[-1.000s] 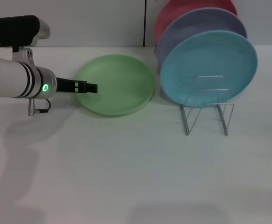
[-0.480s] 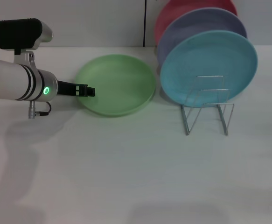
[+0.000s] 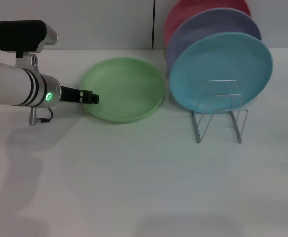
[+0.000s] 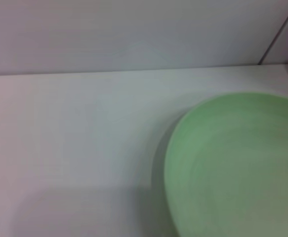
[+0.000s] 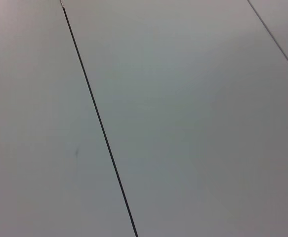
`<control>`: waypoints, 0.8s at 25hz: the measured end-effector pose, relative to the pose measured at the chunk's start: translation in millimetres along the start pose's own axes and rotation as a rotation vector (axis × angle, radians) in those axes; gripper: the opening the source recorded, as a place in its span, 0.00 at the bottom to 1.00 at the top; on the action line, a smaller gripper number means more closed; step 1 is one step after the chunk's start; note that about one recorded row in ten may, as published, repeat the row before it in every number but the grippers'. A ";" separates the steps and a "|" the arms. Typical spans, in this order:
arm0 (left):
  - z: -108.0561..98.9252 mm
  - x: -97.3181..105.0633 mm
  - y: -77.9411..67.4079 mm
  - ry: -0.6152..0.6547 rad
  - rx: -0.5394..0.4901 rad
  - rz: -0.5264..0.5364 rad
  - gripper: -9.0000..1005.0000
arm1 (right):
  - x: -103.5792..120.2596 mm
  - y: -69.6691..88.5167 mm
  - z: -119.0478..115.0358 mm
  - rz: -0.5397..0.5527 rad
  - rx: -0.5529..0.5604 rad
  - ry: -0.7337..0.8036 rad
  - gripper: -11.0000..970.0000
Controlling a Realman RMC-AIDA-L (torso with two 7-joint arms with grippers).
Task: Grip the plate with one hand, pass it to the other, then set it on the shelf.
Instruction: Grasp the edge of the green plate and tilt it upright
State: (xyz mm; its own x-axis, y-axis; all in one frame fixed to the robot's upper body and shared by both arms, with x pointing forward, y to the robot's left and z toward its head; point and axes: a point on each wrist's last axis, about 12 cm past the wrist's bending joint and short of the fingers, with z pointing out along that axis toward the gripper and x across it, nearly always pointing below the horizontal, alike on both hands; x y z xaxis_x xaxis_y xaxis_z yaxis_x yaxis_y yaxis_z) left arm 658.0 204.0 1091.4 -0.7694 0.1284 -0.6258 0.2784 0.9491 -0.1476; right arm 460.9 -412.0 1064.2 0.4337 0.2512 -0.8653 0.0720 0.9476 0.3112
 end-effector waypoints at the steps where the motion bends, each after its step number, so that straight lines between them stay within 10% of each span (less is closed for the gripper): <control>1: -0.1 0.1 0.0 0.002 0.000 0.002 0.56 | 0.0 0.1 0.1 0.000 -0.001 0.000 0.75; 20: -1.8 -1.0 3.6 0.006 -0.017 0.020 0.35 | 1.2 3.7 4.0 0.006 -0.018 -0.001 0.75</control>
State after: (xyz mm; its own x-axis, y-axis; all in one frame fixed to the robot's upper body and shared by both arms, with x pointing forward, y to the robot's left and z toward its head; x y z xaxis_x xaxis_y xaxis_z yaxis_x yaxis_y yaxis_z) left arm 658.8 207.8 1092.9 -0.7675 0.1488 -0.6235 0.2834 0.9512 -0.1219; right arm 465.3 -408.9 1065.8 0.4349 0.2567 -0.8631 0.0534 0.9495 0.3093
